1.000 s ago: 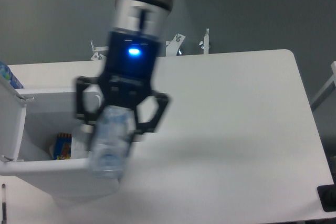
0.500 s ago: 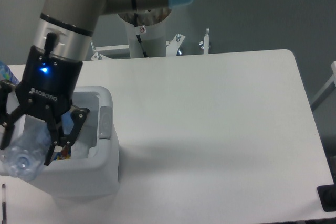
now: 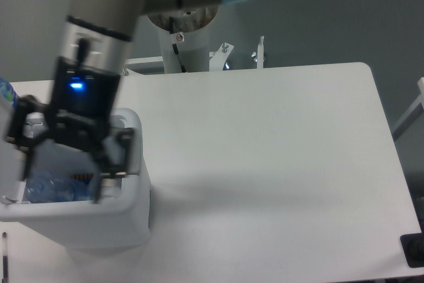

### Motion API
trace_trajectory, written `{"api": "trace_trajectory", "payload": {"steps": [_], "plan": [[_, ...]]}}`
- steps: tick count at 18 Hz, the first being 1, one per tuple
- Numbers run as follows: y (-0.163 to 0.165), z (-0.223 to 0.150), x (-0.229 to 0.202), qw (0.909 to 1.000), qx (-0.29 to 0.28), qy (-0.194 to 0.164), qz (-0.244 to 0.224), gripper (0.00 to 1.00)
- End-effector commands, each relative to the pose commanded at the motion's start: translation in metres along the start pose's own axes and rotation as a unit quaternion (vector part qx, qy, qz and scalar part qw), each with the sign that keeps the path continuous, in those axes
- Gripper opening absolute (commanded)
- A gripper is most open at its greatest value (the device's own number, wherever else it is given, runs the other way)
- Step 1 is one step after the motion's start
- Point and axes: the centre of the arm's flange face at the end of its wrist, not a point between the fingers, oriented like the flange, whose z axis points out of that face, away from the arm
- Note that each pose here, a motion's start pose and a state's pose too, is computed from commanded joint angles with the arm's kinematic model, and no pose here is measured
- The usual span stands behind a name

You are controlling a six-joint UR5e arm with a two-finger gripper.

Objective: Place the trash in the trash can
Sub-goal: 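Lower the bottle into the trash bin and open the gripper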

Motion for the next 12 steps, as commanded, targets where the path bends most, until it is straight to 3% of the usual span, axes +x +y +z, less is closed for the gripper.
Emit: {"api": "trace_trajectory", "payload": {"steps": [1,3,7,10,12], "plan": [[0.005,0.000,-0.026,0.9993,-0.009,-0.036,-0.004,1.00],[0.020,0.007,-0.055,0.9943,-0.047,-0.084,0.045,1.00],[0.062,0.009,-0.081,0.9584,-0.160,-0.171,0.163,1.00],[0.081,0.005,-0.088,0.9237,-0.238,-0.182,0.239,1.00],[0.086,0.005,-0.089,0.9180,-0.261,-0.171,0.244,1.00]]}}
